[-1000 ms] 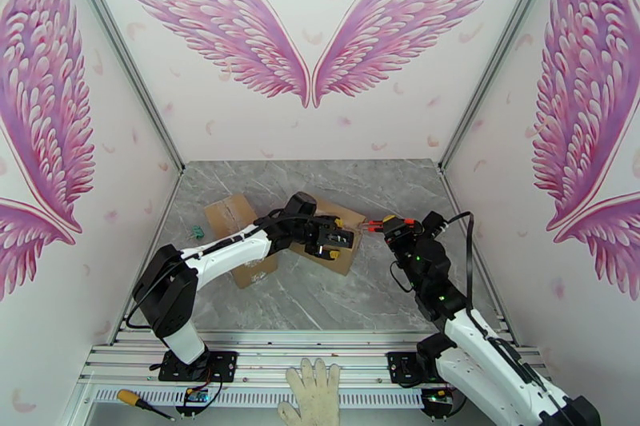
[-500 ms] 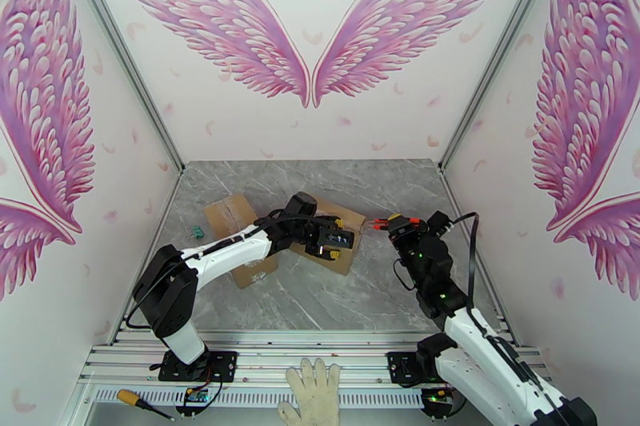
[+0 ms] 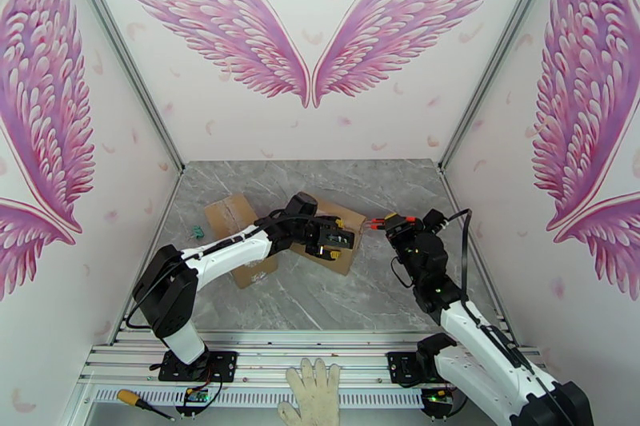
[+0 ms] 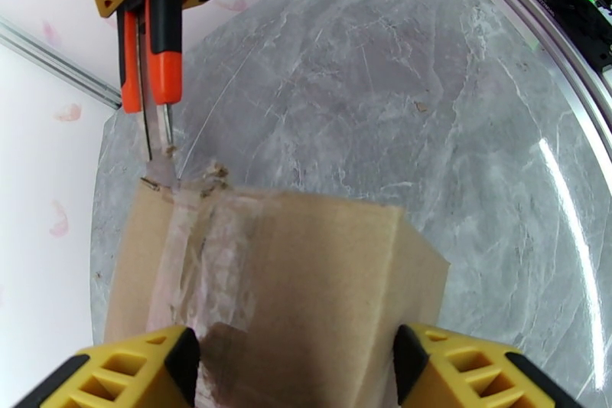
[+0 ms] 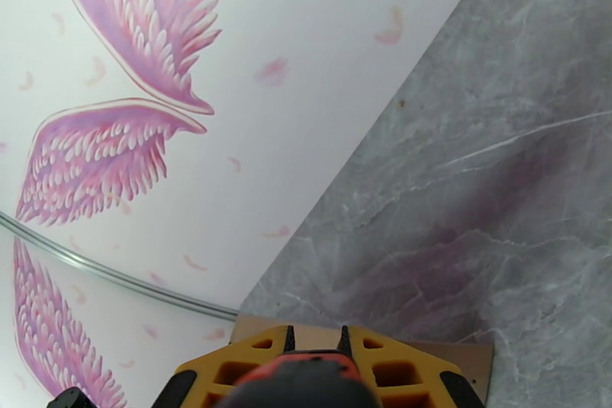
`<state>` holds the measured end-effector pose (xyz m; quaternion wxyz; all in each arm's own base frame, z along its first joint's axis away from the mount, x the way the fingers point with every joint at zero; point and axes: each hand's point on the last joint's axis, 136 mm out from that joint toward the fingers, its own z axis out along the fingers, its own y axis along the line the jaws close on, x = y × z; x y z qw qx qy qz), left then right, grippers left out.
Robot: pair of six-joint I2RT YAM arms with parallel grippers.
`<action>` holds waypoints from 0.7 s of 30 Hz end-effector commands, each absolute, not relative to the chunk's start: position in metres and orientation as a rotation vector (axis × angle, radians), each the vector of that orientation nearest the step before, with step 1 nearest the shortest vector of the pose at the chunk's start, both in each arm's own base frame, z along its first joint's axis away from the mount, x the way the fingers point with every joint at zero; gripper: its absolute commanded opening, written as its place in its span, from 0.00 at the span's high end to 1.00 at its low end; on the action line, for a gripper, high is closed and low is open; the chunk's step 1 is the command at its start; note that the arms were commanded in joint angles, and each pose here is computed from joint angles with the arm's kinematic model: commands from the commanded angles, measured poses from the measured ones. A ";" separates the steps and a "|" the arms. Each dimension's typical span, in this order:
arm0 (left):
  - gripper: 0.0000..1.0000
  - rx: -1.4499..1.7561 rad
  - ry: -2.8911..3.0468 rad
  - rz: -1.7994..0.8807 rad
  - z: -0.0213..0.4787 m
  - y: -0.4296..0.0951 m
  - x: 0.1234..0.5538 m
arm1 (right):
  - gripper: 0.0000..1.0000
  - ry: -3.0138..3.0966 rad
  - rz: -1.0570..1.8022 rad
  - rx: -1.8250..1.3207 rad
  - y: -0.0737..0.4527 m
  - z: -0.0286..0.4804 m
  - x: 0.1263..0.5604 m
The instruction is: Unpack the express box
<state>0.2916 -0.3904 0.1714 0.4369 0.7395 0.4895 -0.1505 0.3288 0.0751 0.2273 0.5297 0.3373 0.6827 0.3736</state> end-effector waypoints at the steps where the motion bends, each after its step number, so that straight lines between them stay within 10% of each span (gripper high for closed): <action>1: 0.28 1.825 1.214 -0.382 0.174 -0.397 0.295 | 1.00 1.599 0.931 0.781 0.078 0.242 0.334; 21: 0.27 1.787 1.226 -0.331 0.178 -0.401 0.309 | 1.00 1.711 0.981 0.840 0.087 0.209 0.325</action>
